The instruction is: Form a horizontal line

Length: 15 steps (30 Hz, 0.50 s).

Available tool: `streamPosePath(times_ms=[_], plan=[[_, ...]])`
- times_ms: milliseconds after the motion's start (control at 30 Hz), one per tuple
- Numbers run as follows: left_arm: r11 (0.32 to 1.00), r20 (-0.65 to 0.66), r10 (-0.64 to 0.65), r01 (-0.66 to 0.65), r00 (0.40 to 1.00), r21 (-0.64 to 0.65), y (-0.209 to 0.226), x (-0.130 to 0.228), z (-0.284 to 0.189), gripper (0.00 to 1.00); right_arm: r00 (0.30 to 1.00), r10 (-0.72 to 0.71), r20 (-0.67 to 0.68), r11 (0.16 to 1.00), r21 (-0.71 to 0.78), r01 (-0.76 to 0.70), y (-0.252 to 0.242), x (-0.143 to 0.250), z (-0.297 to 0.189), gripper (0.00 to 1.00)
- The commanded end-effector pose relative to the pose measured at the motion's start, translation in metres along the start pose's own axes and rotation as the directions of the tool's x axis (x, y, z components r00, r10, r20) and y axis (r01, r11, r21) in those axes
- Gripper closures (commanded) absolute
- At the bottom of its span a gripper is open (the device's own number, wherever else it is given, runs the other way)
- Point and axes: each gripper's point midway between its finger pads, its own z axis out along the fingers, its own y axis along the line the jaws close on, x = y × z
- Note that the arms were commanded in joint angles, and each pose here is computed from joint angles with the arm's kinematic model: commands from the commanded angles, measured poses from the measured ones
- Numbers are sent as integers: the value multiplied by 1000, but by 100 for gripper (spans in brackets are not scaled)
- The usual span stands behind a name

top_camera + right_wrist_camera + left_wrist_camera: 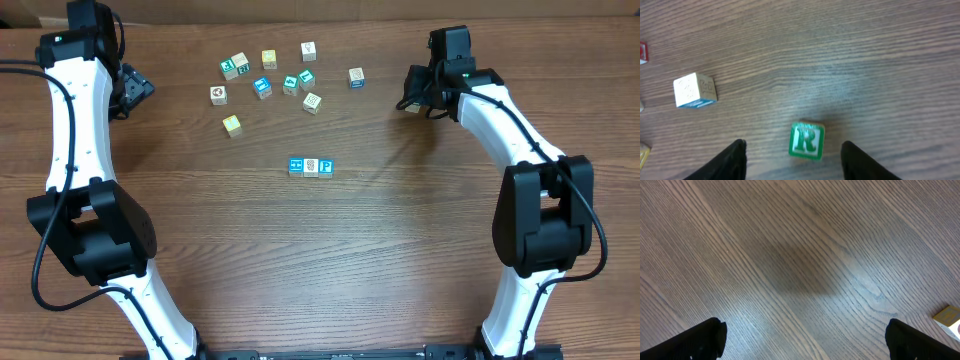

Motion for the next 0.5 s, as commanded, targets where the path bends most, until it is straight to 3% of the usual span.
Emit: streamPosePath(times_ms=[0, 167, 300, 467], plan=[[1000, 16, 8, -8, 1000, 1, -2, -1, -6, 0, 999, -7, -42, 1000, 13, 8, -3, 19, 29, 40], [1000, 16, 8, -8, 1000, 1, -2, -1, -6, 0, 997, -8, -71, 1000, 23, 9, -8, 36, 62, 41], [1000, 16, 8, -8, 1000, 1, -2, -1, -6, 0, 998, -7, -61, 1000, 20, 9, -7, 34, 65, 48], [1000, 16, 8, -8, 1000, 1, -2, -1, -6, 0, 999, -7, -43, 1000, 14, 8, -5, 27, 61, 49]])
